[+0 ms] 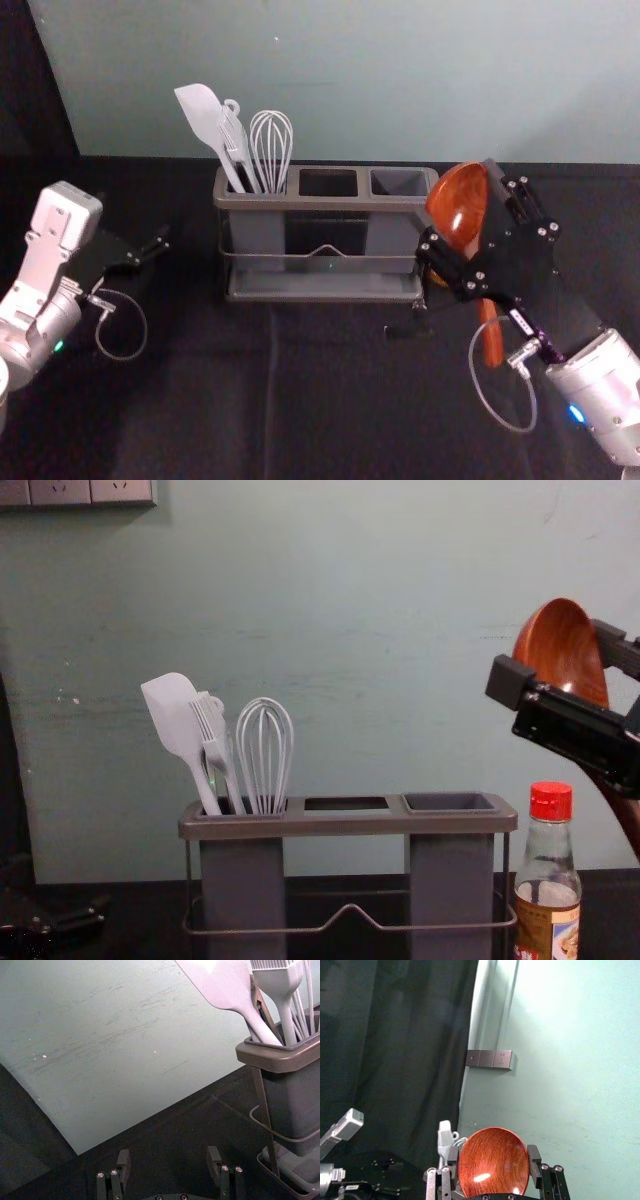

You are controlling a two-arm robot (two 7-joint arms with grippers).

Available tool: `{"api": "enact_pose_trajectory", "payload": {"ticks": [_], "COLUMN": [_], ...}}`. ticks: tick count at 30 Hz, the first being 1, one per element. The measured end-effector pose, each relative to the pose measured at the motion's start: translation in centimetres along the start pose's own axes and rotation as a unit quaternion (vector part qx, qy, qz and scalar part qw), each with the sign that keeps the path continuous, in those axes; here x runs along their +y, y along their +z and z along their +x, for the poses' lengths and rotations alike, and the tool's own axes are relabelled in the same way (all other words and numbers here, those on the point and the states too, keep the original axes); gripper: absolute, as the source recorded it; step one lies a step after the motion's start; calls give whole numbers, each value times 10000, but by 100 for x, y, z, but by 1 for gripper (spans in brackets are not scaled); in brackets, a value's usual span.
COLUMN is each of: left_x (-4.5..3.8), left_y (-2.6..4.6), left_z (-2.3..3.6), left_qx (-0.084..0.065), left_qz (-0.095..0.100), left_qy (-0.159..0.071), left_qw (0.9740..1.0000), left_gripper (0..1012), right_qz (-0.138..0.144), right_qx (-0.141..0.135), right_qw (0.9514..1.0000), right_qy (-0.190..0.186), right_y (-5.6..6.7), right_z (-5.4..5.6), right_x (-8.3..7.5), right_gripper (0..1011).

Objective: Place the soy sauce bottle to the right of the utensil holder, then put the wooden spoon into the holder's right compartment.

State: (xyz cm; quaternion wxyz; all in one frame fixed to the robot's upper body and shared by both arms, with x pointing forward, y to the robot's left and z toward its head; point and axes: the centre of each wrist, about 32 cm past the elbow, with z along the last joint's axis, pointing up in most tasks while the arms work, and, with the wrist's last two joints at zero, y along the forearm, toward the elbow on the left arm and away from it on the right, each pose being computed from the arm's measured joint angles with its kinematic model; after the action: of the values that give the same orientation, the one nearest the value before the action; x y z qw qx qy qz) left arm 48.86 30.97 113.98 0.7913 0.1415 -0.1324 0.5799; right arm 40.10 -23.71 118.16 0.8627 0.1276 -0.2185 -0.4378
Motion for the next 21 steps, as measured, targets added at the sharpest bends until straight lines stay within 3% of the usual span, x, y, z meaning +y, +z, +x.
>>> {"api": "enact_pose_trajectory", "payload": {"ticks": [21], "left_x": [0], "left_y": [0], "left_z": [0], "left_qx": [0], "left_qz": [0], "left_qy": [0], "left_qw": [10000], "left_gripper": [1005], "right_qz": [-35], "right_qx": [5], "right_qw": [10000], "right_qy": [21], "right_y": [0], "right_z": [1], "right_x": [2], "right_gripper": [838]}}
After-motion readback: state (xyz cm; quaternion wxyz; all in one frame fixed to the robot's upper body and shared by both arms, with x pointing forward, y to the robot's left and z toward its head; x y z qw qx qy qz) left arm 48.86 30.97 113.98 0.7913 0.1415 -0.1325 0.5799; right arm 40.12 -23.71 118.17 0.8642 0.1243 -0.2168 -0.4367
